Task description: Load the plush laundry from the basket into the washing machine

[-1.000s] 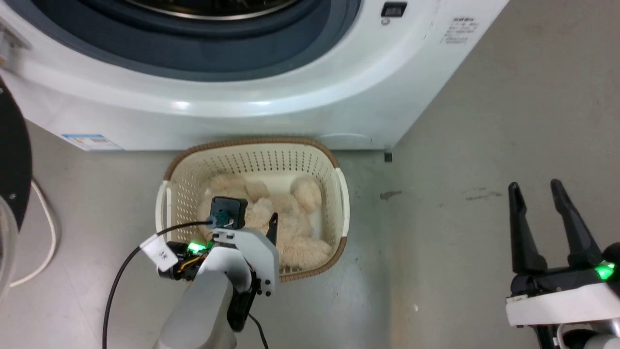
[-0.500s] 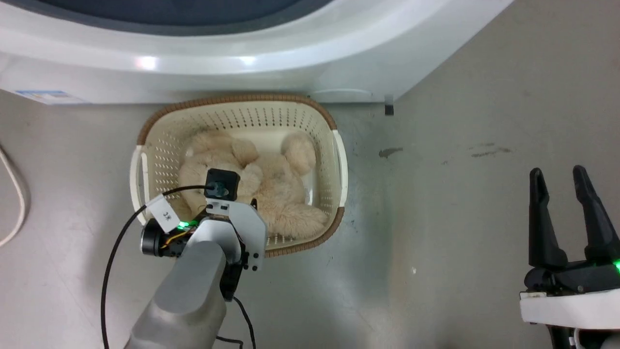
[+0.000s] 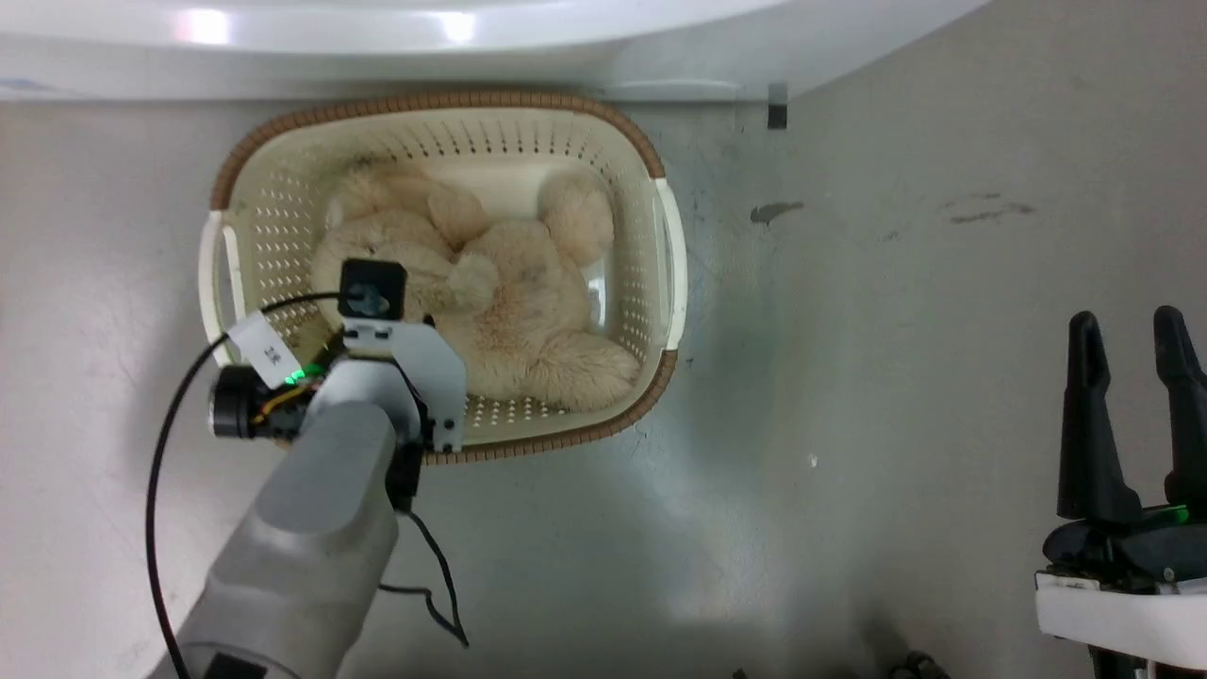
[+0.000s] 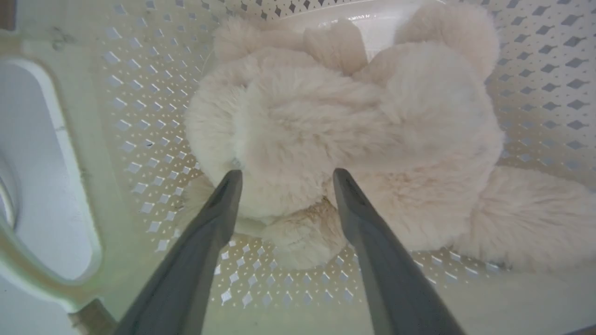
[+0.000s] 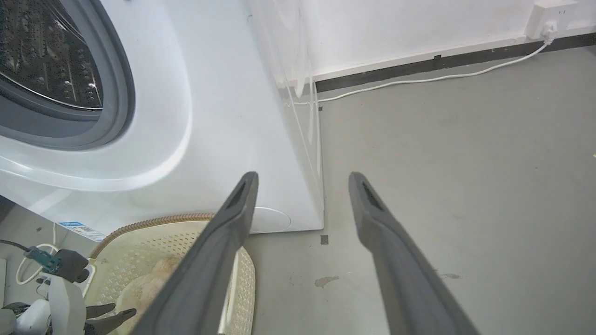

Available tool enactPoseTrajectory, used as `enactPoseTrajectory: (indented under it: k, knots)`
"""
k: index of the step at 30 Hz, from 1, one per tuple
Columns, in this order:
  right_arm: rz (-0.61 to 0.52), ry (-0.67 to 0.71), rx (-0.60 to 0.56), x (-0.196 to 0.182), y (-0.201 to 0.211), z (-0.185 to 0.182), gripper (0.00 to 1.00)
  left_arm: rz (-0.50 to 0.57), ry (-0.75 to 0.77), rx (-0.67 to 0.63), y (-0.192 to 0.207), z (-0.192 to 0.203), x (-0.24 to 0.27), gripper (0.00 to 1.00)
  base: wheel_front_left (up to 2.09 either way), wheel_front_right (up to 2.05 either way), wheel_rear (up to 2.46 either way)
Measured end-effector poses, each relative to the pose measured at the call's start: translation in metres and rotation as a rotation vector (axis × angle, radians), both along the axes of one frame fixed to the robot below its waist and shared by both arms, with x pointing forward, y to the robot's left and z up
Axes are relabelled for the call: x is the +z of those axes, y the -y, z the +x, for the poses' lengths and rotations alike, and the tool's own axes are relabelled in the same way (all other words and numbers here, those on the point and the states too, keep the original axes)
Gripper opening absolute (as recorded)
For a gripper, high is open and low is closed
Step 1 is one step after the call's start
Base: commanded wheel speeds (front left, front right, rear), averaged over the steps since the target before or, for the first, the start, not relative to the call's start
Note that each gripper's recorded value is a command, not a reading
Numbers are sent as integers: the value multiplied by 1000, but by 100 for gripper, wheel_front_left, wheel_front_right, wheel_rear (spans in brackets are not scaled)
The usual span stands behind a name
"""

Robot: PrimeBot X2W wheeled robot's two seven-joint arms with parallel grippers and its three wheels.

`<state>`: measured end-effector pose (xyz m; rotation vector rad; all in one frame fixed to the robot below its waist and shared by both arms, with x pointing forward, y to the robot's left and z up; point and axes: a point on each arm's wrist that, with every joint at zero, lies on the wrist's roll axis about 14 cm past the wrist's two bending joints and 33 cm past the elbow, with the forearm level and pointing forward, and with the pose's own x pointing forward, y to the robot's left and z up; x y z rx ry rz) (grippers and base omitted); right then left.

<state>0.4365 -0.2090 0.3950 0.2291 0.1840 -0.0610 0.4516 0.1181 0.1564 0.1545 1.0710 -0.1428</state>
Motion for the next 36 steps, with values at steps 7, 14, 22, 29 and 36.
enactPoseTrajectory:
  k: [7,14,22,29,36]
  knots:
    - [29,-39,-15,-22,1,0,100,54,-16,-88,-2,12,-24,100,0,0,0]
    - [72,-77,-27,-44,-3,-1,100,124,-63,-247,14,29,-45,100,0,0,0]
    - [88,-91,-64,-55,5,-4,100,191,-182,-305,9,27,-72,0,0,0,0]
    - [126,-89,-67,-67,0,2,100,192,-194,-342,14,35,-85,0,0,0,0]
    - [159,-39,-44,-53,-9,12,100,154,-146,-347,22,37,-56,0,0,0,0]
